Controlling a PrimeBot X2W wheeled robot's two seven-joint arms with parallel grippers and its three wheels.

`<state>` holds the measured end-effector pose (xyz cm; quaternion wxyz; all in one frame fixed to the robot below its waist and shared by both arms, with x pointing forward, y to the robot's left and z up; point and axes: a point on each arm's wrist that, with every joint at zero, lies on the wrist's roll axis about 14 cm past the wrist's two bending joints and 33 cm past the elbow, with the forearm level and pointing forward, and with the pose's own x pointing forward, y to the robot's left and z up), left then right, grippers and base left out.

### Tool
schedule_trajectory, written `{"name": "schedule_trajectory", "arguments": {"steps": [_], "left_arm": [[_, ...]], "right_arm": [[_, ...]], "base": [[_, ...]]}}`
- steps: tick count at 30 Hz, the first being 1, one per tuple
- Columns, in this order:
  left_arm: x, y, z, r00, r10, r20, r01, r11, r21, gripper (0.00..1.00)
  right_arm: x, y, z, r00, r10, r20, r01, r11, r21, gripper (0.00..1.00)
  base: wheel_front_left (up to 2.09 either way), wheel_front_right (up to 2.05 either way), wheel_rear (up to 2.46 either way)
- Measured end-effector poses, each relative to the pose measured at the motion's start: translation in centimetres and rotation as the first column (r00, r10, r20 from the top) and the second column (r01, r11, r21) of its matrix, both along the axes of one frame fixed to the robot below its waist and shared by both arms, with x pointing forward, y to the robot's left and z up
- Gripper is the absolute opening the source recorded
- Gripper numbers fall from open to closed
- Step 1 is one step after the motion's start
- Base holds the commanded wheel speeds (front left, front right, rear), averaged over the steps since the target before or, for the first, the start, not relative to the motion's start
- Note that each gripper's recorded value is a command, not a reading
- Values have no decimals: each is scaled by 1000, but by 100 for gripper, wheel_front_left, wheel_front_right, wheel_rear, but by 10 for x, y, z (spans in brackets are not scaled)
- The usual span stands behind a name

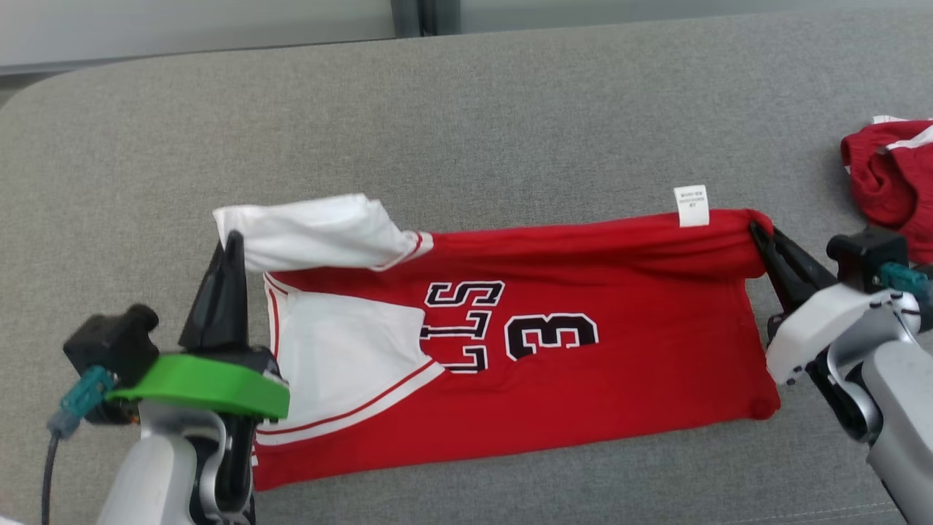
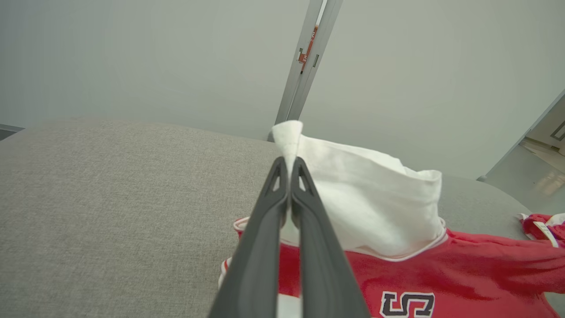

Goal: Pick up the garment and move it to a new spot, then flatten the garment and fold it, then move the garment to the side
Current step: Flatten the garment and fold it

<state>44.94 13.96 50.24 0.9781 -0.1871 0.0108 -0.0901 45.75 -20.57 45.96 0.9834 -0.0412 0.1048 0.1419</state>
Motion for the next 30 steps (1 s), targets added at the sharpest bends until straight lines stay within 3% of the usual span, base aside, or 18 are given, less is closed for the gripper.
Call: {"name": "schedule_trajectory", "arguments": {"steps": [11, 20, 21, 22, 23, 24, 25, 26, 30], "left_arm": [[-56, 2, -42, 988, 59, -143, -69, 995, -66, 0], [-70, 1, -70, 974, 67, -218, -80, 995, -54, 0], [-72, 1, -72, 972, 67, -224, -81, 995, -54, 0], [-76, 0, -75, 970, 64, -233, -80, 995, -57, 0], [-80, -1, -77, 969, 60, -241, -77, 995, -63, 12], [-83, -1, -78, 968, 59, -243, -77, 995, -66, 44], [-87, -2, -79, 967, 56, -248, -76, 995, -71, 93], [-89, -2, -79, 967, 56, -249, -78, 994, -79, 100], [-95, 3, -72, 971, 80, -227, -105, 989, -103, 100]], "right_arm": [[-54, 5, -4, 996, -93, -13, 94, 991, 94, 0], [-65, 3, -14, 990, -134, -37, 136, 987, 84, 0], [-66, 2, -14, 989, -142, -35, 145, 985, 90, 19], [-67, 1, -14, 988, -153, -32, 156, 983, 99, 45], [-69, 0, -16, 986, -163, -35, 166, 981, 104, 87], [-72, 0, -17, 985, -166, -39, 169, 980, 104, 100], [-75, -1, -19, 984, -174, -43, 178, 978, 106, 100], [-77, -3, -20, 982, -184, -44, 188, 976, 111, 100], [-86, -6, -21, 976, -212, -43, 216, 968, 129, 100]], "base": [[0, 0, 0], [0, 0, 0], [0, 0, 0], [0, 0, 0], [0, 0, 0], [0, 0, 0], [0, 0, 0], [0, 0, 0], [0, 0, 0]]}}
